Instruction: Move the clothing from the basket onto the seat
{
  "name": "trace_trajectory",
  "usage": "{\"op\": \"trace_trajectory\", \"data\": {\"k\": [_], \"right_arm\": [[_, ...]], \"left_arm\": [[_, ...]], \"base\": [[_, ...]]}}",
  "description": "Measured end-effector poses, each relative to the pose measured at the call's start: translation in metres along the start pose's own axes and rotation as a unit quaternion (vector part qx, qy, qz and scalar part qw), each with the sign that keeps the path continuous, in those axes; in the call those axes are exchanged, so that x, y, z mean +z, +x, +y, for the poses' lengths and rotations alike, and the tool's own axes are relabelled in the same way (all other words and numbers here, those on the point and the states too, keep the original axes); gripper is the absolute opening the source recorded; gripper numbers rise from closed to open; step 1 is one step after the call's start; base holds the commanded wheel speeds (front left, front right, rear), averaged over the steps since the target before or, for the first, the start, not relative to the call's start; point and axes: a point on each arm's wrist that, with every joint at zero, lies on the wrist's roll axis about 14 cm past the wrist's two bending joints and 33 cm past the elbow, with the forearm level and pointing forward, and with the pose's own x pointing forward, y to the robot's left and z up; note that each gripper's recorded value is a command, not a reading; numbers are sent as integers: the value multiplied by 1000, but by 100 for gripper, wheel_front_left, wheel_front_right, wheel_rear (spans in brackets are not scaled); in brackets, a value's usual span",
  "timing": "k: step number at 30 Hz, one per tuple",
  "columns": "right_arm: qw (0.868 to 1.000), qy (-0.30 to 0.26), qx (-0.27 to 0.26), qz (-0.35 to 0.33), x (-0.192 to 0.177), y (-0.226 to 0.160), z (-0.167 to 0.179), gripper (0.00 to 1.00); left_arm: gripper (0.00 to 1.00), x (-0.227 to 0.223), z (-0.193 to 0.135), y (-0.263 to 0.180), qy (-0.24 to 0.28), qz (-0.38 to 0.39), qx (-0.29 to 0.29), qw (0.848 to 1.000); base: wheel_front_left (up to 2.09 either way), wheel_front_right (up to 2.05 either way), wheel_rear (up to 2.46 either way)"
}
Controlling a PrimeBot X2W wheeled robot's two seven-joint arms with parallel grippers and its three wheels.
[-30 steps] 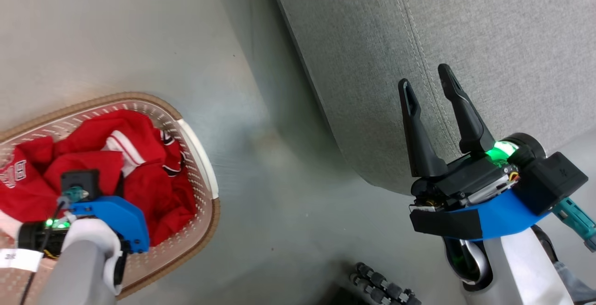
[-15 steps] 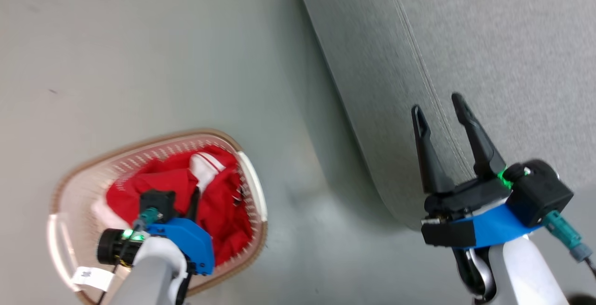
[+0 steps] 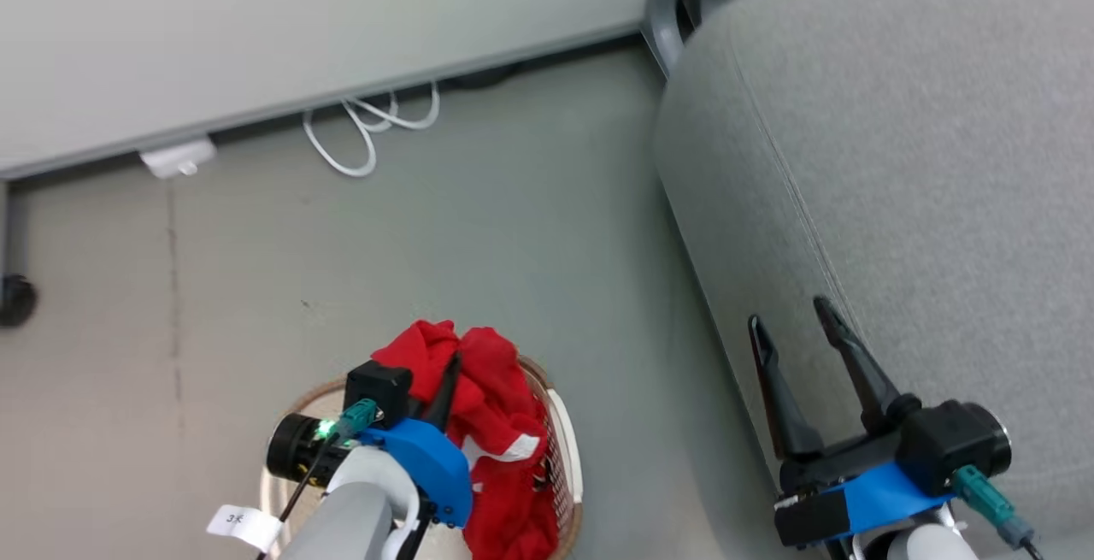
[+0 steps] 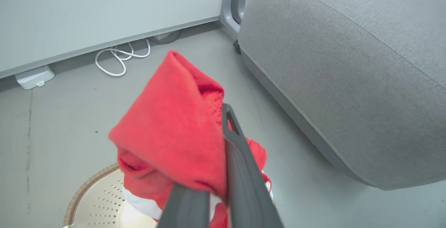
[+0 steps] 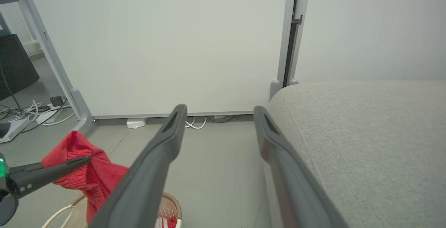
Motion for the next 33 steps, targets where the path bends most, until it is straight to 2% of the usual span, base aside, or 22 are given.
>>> {"op": "trace_trajectory", "data": {"k": [14, 22, 33], "right_arm": [[996, 5, 82, -27, 18, -14, 56, 100], [993, 2, 112, -35, 24, -23, 76, 100], [991, 1, 129, -32, 22, -30, 88, 100]], "left_arm": [[0, 115, -47, -45, 37, -151, -50, 987], [0, 159, -80, -66, 68, -195, -90, 974], [0, 198, -111, -83, 106, -228, -127, 960]], "base": [[0, 0, 0], [0, 0, 0], [0, 0, 0]]}}
